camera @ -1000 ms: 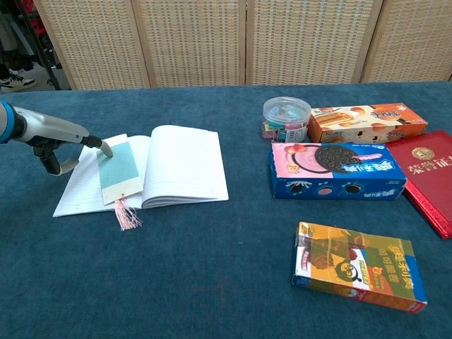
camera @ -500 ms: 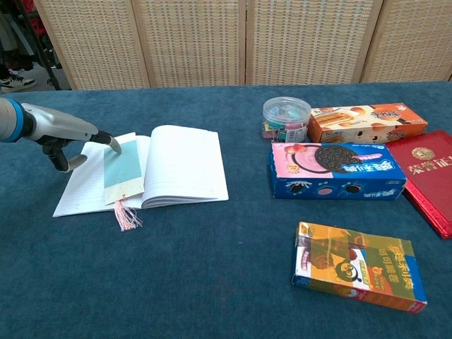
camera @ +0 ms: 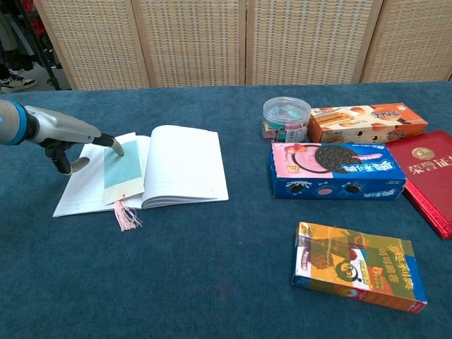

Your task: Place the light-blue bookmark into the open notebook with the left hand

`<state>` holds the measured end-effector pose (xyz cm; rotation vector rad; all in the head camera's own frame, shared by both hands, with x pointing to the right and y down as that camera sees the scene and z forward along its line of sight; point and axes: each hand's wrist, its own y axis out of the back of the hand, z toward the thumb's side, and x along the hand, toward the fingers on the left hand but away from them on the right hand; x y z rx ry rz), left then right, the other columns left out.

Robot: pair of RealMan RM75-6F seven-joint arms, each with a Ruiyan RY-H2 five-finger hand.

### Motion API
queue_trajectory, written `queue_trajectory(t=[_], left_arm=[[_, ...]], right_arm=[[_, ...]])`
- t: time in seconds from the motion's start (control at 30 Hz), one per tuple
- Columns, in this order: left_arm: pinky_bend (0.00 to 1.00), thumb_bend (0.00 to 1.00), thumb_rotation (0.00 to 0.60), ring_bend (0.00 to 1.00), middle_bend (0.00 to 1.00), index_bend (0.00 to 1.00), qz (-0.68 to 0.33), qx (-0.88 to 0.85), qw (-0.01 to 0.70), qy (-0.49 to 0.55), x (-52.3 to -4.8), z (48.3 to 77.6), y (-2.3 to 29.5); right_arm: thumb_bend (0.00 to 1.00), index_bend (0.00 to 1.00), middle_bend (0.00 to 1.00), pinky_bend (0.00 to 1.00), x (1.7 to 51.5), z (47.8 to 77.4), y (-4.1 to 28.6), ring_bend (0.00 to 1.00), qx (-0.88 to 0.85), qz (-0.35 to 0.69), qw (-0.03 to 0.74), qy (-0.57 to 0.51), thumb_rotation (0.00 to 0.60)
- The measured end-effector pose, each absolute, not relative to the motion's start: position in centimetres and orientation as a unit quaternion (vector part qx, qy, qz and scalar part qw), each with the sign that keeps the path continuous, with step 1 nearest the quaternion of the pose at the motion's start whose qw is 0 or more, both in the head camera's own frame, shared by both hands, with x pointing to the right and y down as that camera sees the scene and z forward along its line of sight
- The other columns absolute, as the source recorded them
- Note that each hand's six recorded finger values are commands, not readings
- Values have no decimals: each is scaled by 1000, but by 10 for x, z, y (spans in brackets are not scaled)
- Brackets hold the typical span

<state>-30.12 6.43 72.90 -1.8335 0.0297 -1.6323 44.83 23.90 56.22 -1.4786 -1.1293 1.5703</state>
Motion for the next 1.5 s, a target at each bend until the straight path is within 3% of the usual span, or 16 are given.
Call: queue_trajectory(t=[1.5], left_arm=[[0, 739, 600, 0, 0, 0, -605, -710, 361, -12, -279, 732, 76]], right_arm=[[105, 122, 0, 0, 450, 559, 239, 0, -568, 602, 347, -441, 600]])
